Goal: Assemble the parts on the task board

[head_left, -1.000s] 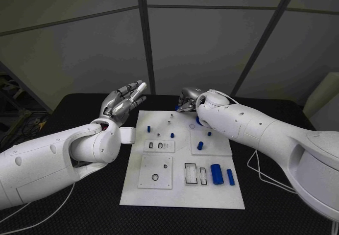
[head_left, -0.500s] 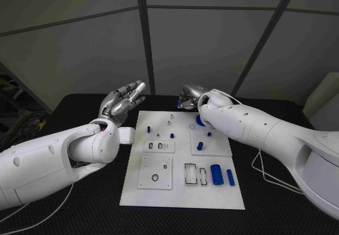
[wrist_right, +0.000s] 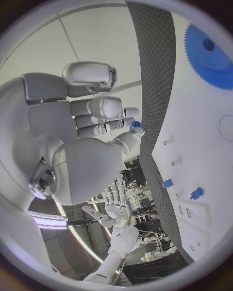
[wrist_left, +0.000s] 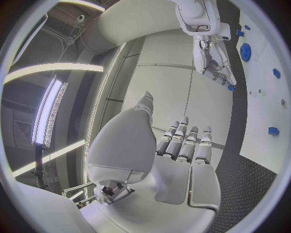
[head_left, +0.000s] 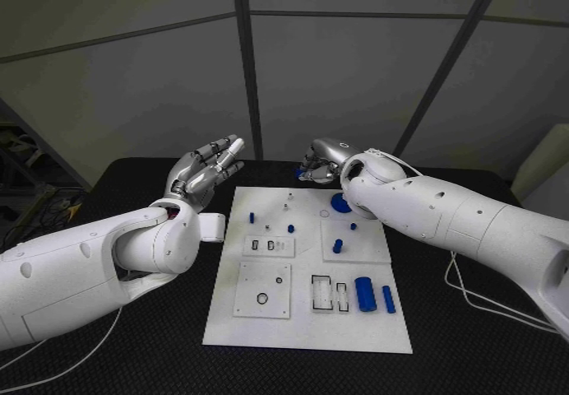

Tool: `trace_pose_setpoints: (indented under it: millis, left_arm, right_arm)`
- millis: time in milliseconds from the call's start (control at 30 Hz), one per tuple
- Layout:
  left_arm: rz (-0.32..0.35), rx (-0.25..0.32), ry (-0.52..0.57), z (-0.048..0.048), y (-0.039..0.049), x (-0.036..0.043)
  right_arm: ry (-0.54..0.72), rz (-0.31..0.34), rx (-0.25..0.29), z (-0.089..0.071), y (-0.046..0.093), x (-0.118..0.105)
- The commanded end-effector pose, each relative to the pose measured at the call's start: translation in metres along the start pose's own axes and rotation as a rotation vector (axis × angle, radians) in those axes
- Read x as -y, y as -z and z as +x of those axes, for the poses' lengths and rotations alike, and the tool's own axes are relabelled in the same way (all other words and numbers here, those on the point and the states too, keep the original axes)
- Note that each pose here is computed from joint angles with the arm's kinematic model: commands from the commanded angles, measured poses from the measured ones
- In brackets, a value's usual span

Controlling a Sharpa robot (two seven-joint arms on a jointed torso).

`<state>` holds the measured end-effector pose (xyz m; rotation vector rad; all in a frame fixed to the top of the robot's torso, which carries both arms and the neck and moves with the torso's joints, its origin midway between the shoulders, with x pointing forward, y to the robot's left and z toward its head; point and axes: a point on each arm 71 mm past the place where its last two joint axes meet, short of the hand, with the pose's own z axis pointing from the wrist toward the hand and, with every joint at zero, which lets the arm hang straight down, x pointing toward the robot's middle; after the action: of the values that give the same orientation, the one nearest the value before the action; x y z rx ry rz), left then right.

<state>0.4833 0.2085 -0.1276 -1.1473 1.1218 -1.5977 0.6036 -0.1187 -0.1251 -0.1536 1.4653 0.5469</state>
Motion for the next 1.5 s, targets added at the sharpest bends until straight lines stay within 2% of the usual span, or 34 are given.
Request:
trace_pose_setpoints:
  millis: [33,500,933,1233,1500]
  left_arm:
    - [0.014,-0.012,-0.003,0.0012,0.0002,0.0025]
    - [0.015,-0.011,-0.004,0.0004,0.0001,0.0030]
    - [0.016,-0.010,-0.005,0.0001,-0.0002,0.0030]
    - [0.016,-0.009,-0.005,0.0000,-0.0008,0.0027]
    - [0.015,-0.009,-0.005,0.0000,-0.0011,0.0025]
  right_arm:
    - [0.010,-0.020,0.004,-0.002,0.001,-0.006]
    - [0.053,-0.037,-0.061,0.003,0.003,-0.011]
    - [0.108,-0.050,-0.137,0.015,0.004,-0.016]
    - [0.132,-0.046,-0.166,0.020,0.004,-0.016]
    - [0.142,-0.044,-0.166,0.021,0.003,-0.019]
